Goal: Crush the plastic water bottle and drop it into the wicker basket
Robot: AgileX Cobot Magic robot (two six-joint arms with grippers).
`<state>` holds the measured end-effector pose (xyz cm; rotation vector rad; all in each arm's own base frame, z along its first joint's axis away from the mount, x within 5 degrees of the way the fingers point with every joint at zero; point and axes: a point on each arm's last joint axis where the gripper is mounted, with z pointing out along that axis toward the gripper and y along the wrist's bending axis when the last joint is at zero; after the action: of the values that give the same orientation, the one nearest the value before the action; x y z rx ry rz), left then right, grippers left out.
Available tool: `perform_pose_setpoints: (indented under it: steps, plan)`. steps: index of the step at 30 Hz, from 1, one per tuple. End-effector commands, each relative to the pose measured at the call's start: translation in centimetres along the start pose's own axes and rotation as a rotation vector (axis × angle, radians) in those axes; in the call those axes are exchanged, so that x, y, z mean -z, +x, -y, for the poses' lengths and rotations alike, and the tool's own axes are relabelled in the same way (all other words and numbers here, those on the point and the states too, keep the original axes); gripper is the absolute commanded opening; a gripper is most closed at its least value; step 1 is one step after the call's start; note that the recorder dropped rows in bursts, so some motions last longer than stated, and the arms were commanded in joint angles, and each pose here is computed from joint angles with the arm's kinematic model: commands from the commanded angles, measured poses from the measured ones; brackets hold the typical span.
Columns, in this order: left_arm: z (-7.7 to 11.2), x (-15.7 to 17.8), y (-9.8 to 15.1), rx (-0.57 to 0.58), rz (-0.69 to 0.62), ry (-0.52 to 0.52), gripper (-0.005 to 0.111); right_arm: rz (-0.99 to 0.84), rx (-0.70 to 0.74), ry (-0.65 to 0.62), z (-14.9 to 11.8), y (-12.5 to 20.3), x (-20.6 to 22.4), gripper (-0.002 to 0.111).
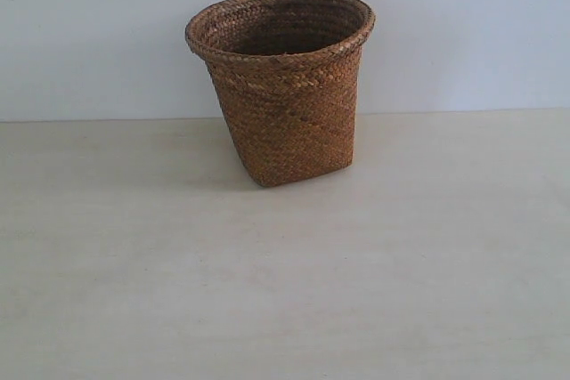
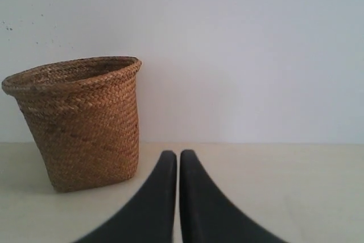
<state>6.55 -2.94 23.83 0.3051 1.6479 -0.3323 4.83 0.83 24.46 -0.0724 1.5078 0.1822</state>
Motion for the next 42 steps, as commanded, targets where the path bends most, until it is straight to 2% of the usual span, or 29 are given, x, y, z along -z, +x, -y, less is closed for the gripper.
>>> perform_pose_setpoints:
  steps: [1,10,15,20,34,37,41,42]
  plan:
    - [-0.9,-0.3,2.1,0.005,0.062,-0.089,0.004,-0.038,0.010,0.005,0.1,1.5,-0.2,0.000]
    - [-1.1,-0.4,3.0,0.008,0.058,-0.106,0.004,-0.110,0.013,0.010,0.3,4.4,-0.5,0.000]
    - [-1.1,-0.4,3.1,0.008,0.053,-0.106,0.004,-0.140,0.006,0.011,0.3,4.7,-0.4,0.000]
    - [-1.1,-0.4,3.1,0.010,0.053,-0.106,0.004,-0.112,-0.112,0.009,0.2,4.4,-0.5,0.000]
    - [-1.1,-0.4,3.1,0.002,0.055,-0.107,0.004,-0.114,-0.111,0.009,0.2,4.4,-0.5,0.000]
    - [-1.1,-0.4,3.1,-0.053,0.053,-0.107,0.004,-0.114,-0.111,0.009,0.2,4.4,-0.5,0.000]
    - [-1.1,-0.4,3.1,0.022,0.053,-0.102,0.004,-0.114,-0.111,0.009,0.2,4.4,-0.5,0.000]
    - [-1.0,-0.4,3.1,0.008,0.058,-0.097,0.004,-0.114,-0.111,0.009,0.2,4.4,-0.5,0.000]
